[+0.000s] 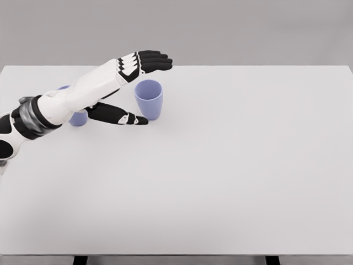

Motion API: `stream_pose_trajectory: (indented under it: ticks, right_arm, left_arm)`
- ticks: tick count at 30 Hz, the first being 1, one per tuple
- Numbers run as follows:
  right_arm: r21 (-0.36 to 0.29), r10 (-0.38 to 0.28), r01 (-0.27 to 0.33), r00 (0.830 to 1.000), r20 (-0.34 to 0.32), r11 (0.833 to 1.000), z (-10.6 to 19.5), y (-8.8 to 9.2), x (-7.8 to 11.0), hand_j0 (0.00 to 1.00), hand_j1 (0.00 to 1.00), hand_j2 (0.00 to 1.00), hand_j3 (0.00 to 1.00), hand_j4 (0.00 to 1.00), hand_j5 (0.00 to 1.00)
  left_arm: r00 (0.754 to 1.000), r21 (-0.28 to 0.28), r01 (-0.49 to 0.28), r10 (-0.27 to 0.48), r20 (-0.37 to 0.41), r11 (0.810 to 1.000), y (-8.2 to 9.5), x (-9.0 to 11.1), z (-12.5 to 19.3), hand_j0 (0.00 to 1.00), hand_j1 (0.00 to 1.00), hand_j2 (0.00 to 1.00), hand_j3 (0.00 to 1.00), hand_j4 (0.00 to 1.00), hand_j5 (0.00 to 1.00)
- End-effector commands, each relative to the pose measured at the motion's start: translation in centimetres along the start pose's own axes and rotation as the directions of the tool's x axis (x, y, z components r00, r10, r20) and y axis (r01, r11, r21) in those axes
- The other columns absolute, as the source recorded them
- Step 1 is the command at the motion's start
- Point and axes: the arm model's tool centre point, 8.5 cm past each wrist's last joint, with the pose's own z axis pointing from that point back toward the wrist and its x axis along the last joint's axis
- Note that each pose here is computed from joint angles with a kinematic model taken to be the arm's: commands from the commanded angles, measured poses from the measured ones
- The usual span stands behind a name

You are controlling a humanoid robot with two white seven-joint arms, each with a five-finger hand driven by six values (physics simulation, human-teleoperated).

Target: Place the right cup on the left cup with left arm

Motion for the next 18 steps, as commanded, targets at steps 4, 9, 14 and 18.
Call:
stream_pose_trajectory:
  ticks: [4,9,14,18]
  right_arm:
    - [-0.003,0.011,-0.011,1.0,0.011,1.0,-0.1,-0.2,0.4,1.0,1.0,1.0,1.0,1.0,1.0]
    - [-0.004,0.015,-0.015,1.0,0.013,1.0,0.0,-0.4,0.7,1.0,1.0,1.0,1.0,1.0,1.0]
    - [-0.004,0.015,-0.015,1.0,0.013,1.0,0.0,-0.4,0.7,1.0,1.0,1.0,1.0,1.0,1.0]
    - [-0.004,0.015,-0.015,1.0,0.013,1.0,0.0,-0.4,0.7,1.0,1.0,1.0,1.0,1.0,1.0]
  left_arm:
    - [1.0,0.0,-0.003,0.003,-0.005,1.0,0.1,-0.1,0.1,1.0,1.0,1.0,1.0,1.0,1.0]
    - [1.0,-0.003,0.012,-0.012,0.0,1.0,0.5,0.0,0.0,1.0,1.0,1.0,1.0,1.0,1.0]
    - [0.999,-0.008,0.035,-0.035,0.001,0.999,1.4,0.1,0.0,1.0,1.0,1.0,1.0,1.0,1.0]
    - [1.0,-0.24,0.003,0.004,0.029,0.971,0.4,0.5,-1.7,1.0,1.0,1.0,1.0,1.0,1.0]
